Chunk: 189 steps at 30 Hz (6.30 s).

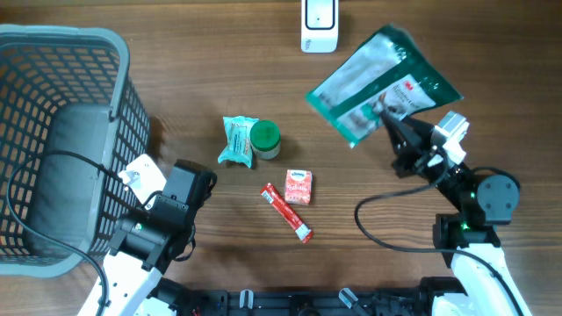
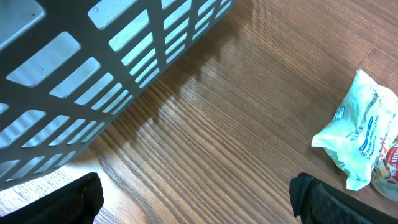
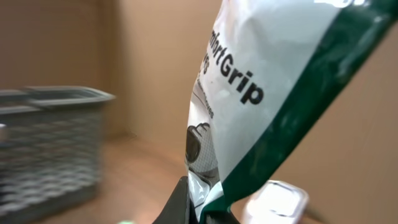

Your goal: Scan the item barcode

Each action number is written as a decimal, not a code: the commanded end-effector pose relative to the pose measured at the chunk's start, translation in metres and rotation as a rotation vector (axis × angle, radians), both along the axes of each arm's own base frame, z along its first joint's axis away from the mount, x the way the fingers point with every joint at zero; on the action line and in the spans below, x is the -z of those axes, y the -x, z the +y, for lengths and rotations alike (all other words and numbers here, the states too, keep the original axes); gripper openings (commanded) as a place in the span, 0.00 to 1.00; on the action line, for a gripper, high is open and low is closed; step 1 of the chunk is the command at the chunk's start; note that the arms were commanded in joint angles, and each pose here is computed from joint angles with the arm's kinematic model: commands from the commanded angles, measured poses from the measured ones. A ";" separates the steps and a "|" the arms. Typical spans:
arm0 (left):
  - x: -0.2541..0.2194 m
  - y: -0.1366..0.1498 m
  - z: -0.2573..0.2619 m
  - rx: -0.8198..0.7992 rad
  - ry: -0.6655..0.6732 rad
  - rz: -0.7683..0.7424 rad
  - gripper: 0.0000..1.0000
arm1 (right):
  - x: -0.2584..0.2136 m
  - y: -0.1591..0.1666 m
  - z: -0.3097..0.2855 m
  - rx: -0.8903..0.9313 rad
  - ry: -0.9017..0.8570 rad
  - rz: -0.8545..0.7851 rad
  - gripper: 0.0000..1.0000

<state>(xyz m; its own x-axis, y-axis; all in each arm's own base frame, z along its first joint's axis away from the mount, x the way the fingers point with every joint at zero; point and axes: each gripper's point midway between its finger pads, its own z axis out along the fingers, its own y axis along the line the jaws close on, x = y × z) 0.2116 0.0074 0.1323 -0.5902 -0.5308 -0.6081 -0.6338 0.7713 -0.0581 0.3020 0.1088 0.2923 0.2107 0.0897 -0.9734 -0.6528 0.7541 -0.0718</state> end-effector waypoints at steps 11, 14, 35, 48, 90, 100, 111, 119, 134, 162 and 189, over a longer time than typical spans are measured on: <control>0.000 0.001 0.002 0.000 -0.005 0.000 1.00 | -0.009 -0.109 -0.004 0.254 0.422 -0.305 0.05; 0.000 0.001 0.002 0.000 -0.005 0.000 1.00 | -0.006 -0.140 0.009 0.343 0.559 -0.377 0.05; 0.000 0.001 0.002 0.000 -0.005 0.000 1.00 | 0.126 -0.267 0.106 0.443 0.970 -0.331 0.05; 0.000 0.001 0.002 0.000 -0.005 0.000 1.00 | 0.161 -0.251 0.136 0.315 0.991 -0.220 0.04; 0.000 0.001 0.002 0.000 -0.005 0.000 1.00 | -0.133 0.002 -0.039 0.673 0.077 0.347 0.04; 0.000 0.001 0.002 0.000 -0.005 0.000 1.00 | -0.101 -0.004 -0.204 1.502 -0.218 0.430 0.04; 0.000 0.001 0.002 0.000 -0.005 0.000 1.00 | 0.078 -0.064 -0.373 1.545 -0.764 0.888 0.04; 0.000 0.001 0.002 0.000 -0.005 0.000 1.00 | 0.128 -0.034 -0.457 1.614 -0.926 0.901 0.10; 0.000 0.001 0.002 0.000 -0.005 0.000 1.00 | 0.083 -0.050 -0.418 1.159 -0.898 0.934 1.00; 0.000 0.001 0.002 0.000 -0.005 0.000 1.00 | 0.187 0.044 0.141 0.343 0.103 1.727 0.94; 0.000 0.001 0.002 0.000 -0.005 0.000 1.00 | 0.268 0.049 0.166 0.347 0.732 1.326 0.57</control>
